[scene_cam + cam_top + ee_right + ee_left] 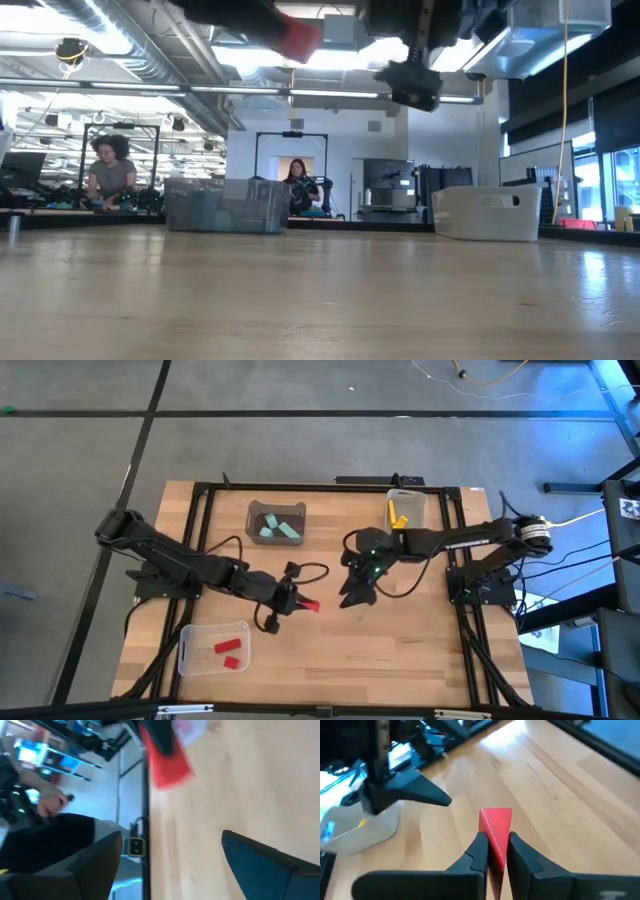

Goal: Sort & place blocks by color
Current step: Put the red block into the white transparent bin

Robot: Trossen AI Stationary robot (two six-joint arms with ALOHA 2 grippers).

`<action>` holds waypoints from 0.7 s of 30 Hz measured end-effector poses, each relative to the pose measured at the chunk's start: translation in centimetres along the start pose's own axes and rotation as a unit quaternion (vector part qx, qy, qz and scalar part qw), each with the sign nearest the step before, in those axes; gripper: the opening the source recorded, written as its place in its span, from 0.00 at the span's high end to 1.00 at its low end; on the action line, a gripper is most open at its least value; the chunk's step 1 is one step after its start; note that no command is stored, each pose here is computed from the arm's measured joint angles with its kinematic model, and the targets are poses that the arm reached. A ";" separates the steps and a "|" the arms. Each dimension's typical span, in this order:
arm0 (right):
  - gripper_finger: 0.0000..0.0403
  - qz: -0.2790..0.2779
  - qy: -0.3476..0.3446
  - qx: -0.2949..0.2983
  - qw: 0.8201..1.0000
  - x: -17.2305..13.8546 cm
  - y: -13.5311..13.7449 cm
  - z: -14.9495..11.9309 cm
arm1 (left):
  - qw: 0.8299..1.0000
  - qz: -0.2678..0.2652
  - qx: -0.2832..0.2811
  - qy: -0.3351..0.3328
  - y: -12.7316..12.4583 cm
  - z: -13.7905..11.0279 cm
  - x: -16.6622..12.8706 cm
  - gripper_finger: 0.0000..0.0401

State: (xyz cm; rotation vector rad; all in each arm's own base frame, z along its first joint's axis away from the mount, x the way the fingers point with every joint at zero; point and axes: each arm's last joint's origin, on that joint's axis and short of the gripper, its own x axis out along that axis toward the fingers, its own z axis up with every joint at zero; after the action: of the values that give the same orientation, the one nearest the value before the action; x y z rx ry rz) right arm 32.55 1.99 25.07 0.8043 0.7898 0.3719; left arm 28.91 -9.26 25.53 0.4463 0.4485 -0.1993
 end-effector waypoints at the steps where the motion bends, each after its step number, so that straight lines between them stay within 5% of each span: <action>1: 0.15 -0.009 0.004 0.000 1.000 -0.5 -0.1 -0.1 | 1.000 0.000 -0.010 0.003 0.2 0.1 -0.4 0.92; 10: 0.14 -0.121 0.055 0.009 0.991 -2.9 -1.7 -3.1 | 0.989 0.005 -0.127 0.077 1.6 -2.4 -5.0 0.92; 16: 0.14 -0.127 0.038 0.038 0.990 -3.3 -2.9 -6.4 | 0.964 0.083 -0.252 -0.019 1.5 -5.3 -8.1 0.92; 21: 0.14 -0.093 -0.125 0.001 0.988 -4.0 -2.1 -6.0 | 0.921 0.119 -0.341 -0.146 1.4 -7.2 -10.2 0.92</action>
State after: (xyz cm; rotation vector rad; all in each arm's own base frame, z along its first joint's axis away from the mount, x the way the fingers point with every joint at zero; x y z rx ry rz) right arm 25.38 1.31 22.75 0.7550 0.6234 0.1004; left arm 17.61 -3.85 24.95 -0.2173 0.1446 0.1320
